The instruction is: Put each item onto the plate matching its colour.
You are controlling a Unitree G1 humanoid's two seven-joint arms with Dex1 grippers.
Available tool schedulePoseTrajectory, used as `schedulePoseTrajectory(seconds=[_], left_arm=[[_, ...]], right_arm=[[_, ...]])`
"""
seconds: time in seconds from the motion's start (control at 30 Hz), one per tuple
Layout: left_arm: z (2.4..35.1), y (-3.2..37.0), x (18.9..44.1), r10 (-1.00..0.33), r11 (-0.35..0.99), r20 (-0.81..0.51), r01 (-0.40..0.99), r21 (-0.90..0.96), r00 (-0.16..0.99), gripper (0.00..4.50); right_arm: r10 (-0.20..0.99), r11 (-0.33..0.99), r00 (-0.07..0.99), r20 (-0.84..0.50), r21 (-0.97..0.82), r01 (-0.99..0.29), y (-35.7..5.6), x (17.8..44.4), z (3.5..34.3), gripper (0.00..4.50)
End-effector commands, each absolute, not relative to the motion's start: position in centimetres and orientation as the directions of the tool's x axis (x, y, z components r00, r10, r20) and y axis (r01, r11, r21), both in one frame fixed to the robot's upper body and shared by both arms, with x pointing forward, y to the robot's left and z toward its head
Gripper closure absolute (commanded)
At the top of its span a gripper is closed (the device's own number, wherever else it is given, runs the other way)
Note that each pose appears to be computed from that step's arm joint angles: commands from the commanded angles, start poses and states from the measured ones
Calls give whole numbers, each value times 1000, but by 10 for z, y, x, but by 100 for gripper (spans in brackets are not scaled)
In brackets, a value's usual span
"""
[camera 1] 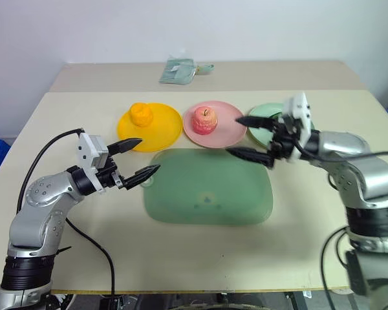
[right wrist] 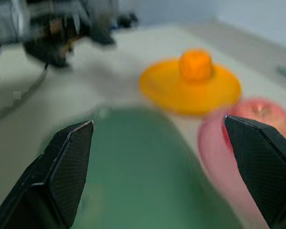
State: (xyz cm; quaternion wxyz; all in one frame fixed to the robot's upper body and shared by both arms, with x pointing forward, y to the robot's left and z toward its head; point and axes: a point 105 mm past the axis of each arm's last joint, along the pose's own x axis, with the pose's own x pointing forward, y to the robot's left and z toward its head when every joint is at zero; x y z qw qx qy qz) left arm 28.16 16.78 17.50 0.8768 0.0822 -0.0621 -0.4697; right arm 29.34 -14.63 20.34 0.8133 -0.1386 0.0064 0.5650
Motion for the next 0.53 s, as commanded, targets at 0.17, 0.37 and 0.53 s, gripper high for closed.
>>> schedulePoseTrajectory(seconds=[0.17, 0.37, 0.53], left_arm=[[168, 172, 287, -878, 457, -21, 852, 253, 478, 0], [168, 161, 292, -903, 411, -18, 875, 254, 429, 0], [164, 158, 287, -915, 383, -28, 890, 246, 402, 0]], right_arm=[[890, 329, 409, -202, -337, -882, -157, 285, 201, 5], [863, 382, 464, -202, -341, -859, -164, 282, 197, 5], [863, 401, 474, -177, -333, -853, -165, 282, 203, 5]])
